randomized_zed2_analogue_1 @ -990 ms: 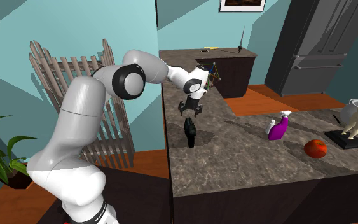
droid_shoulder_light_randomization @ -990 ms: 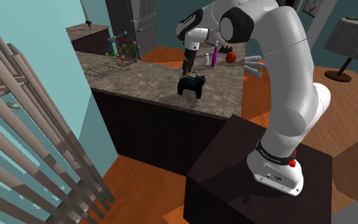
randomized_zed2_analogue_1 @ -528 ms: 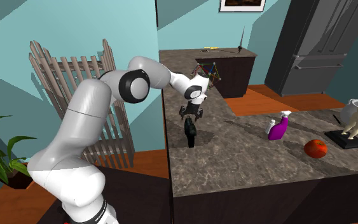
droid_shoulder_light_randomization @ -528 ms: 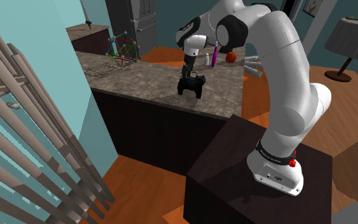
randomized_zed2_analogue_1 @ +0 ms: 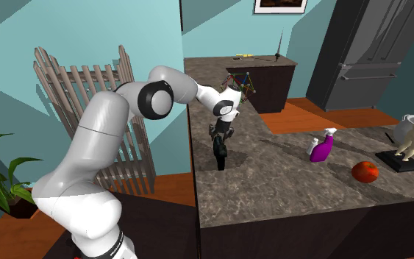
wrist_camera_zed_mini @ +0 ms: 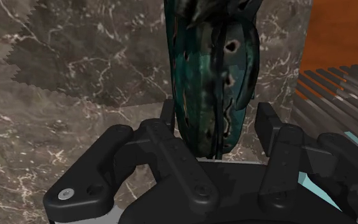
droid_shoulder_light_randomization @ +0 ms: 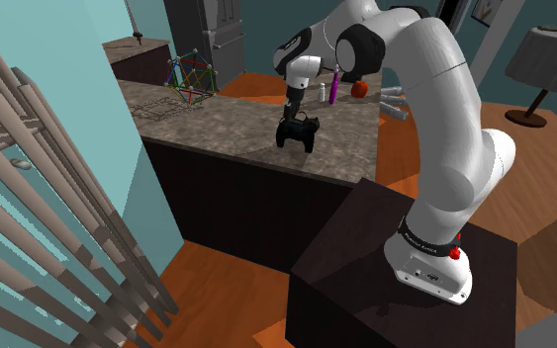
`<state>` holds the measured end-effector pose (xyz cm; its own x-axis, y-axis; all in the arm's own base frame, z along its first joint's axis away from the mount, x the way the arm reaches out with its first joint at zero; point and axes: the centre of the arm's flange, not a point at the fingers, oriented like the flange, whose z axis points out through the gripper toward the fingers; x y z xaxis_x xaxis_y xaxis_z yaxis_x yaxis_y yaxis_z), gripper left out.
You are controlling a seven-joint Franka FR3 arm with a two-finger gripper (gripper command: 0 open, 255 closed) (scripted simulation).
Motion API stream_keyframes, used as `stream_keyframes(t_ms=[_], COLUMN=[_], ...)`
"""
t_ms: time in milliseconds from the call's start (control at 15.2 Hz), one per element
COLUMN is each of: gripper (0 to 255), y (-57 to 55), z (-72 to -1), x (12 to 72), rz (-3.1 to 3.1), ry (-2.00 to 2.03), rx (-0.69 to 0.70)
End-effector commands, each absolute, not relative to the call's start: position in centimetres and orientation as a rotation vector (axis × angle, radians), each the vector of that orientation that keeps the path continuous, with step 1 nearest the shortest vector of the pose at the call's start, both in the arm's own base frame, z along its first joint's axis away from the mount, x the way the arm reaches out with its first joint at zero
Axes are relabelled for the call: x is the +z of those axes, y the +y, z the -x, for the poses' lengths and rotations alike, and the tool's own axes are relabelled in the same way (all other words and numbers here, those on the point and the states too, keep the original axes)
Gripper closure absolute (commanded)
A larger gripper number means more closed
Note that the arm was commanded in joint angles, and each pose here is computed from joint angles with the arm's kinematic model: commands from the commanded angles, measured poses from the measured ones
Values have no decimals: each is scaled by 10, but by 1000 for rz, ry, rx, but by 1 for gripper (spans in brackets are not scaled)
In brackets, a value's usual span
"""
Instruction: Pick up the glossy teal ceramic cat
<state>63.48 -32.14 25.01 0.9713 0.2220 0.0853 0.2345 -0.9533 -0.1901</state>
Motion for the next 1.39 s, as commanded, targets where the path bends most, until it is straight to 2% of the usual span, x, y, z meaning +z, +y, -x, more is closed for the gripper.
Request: stream_keyframes(t_ms=[0, 198, 1320], gripper=[255, 255, 255], y=[-322, -322, -322], z=[-634, -635, -635], x=[249, 249, 329], rz=[2919, 2919, 2919], ry=[-340, -340, -340], rx=[-89, -89, -89])
